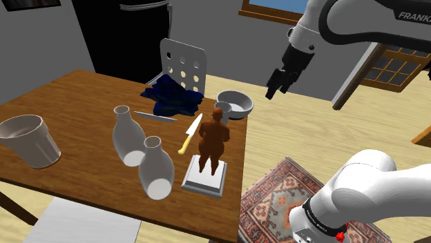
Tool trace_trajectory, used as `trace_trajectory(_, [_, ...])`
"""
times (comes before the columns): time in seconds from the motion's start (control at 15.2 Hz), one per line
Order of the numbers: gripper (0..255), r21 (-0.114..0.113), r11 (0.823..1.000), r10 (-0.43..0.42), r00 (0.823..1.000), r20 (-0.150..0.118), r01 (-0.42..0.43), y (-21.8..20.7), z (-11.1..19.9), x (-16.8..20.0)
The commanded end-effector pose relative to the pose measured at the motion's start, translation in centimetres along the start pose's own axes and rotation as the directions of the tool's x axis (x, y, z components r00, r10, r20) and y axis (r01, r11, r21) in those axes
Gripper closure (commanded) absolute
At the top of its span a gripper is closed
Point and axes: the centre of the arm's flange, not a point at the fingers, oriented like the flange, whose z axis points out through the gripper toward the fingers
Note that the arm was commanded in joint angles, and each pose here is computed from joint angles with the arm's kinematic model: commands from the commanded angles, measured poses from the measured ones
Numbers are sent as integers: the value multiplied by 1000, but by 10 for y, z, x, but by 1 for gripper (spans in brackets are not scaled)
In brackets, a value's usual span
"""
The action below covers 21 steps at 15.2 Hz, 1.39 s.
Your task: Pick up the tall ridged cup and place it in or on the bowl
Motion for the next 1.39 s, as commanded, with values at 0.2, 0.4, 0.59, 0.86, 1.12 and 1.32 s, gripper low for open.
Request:
trace_trajectory(0.2, [0, 5, 1000, -6, 1000, 20, 6, 6, 26, 33])
trace_trajectory(0.4, [0, 10, 1000, -12, 999, 41, 11, 12, 52, 66])
trace_trajectory(0.59, [0, 15, 1000, -18, 998, 61, 17, 17, 79, 98])
trace_trajectory(0.86, [0, 22, 999, -26, 996, 88, 24, 24, 116, 139])
trace_trajectory(1.12, [0, 30, 999, -34, 993, 114, 31, 30, 154, 180])
trace_trajectory(1.32, [0, 35, 999, -41, 990, 134, 36, 34, 183, 210])
